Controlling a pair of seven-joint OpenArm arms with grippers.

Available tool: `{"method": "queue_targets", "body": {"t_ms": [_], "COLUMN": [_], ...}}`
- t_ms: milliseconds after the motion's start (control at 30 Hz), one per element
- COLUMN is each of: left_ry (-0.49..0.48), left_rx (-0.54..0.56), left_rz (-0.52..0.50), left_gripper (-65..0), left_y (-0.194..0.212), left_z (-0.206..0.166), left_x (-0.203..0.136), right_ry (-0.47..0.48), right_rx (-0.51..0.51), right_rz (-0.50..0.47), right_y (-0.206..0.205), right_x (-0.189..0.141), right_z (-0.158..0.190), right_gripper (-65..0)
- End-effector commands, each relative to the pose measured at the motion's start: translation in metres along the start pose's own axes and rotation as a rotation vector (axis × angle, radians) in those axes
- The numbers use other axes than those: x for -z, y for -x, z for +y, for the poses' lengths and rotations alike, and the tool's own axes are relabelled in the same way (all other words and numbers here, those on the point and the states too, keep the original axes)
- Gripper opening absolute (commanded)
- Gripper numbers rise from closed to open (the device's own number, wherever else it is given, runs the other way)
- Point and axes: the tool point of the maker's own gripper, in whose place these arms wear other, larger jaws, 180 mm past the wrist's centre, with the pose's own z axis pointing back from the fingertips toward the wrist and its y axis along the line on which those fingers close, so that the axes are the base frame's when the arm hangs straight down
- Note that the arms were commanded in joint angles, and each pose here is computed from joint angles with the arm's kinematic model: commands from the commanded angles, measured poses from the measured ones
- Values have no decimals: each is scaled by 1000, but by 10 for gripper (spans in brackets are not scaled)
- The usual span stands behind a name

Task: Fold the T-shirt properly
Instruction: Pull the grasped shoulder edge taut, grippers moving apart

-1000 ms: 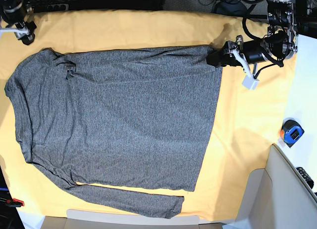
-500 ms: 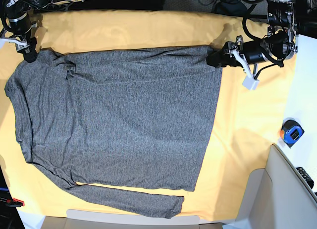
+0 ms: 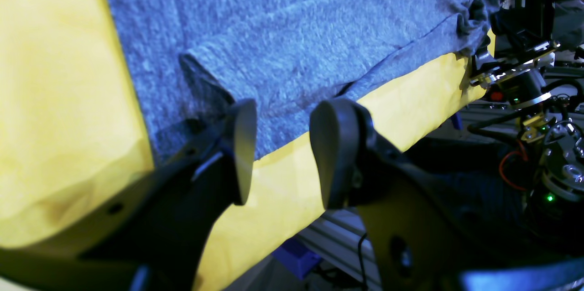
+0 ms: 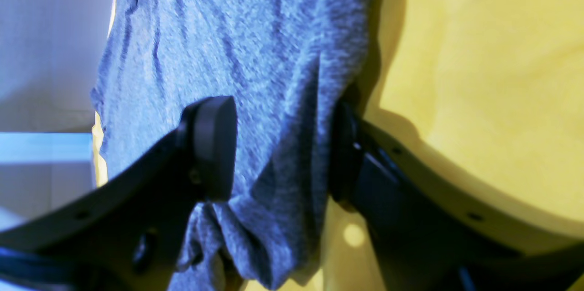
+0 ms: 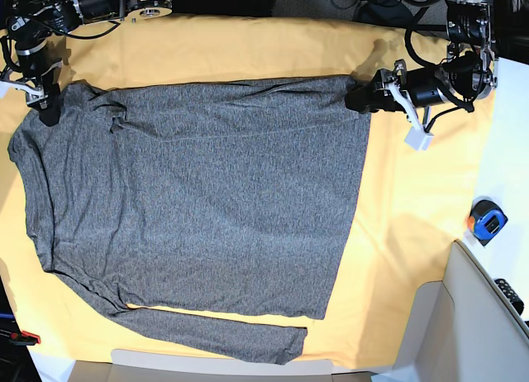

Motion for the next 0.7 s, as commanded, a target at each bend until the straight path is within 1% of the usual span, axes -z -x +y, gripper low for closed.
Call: {"method": "queue_targets", "body": {"t_ms": [0, 33, 167, 200, 300, 367, 467, 500, 533, 567, 667], "left_ry": [8, 6, -30, -38, -60, -67, -74, -73, -66, -57, -28], "left_rx": [16, 17, 3, 0, -11, -41, -132, -168, -178, -173, -110], "left_rz": [-23, -28, -92, -107, -134, -126, -79, -39, -14, -1, 12], "left_gripper": [-423, -423, -423, -422, -421, -419, -414, -403, -394, -388, -385], "left_y": [-9, -11, -26, -29, -34, -30, -11, 2, 9, 14, 18], "left_z": [-3, -3, 9, 11, 19, 26, 47, 53, 55, 55, 48], "left_x": [-6, -7, -23, -27, -37, -36, -29, -24, -19, -15, -8], "right_ry": [70, 70, 75, 76, 78, 85, 87, 87, 89, 89, 88], "right_rx": [1, 1, -1, -3, -4, -5, -5, -5, -5, -5, -3], "right_rz": [109, 109, 115, 116, 116, 119, 121, 121, 121, 121, 123], "right_y": [23, 23, 25, 25, 24, 25, 26, 26, 26, 26, 28], "right_x": [0, 0, -1, -1, -2, -4, -4, -4, -5, -5, -4], "right_z": [-13, -13, -15, -15, -16, -19, -20, -20, -20, -20, -20], "right_gripper": [-382, -417, -636, -650, -650, -650, -650, -650, -650, -650, -650]}}
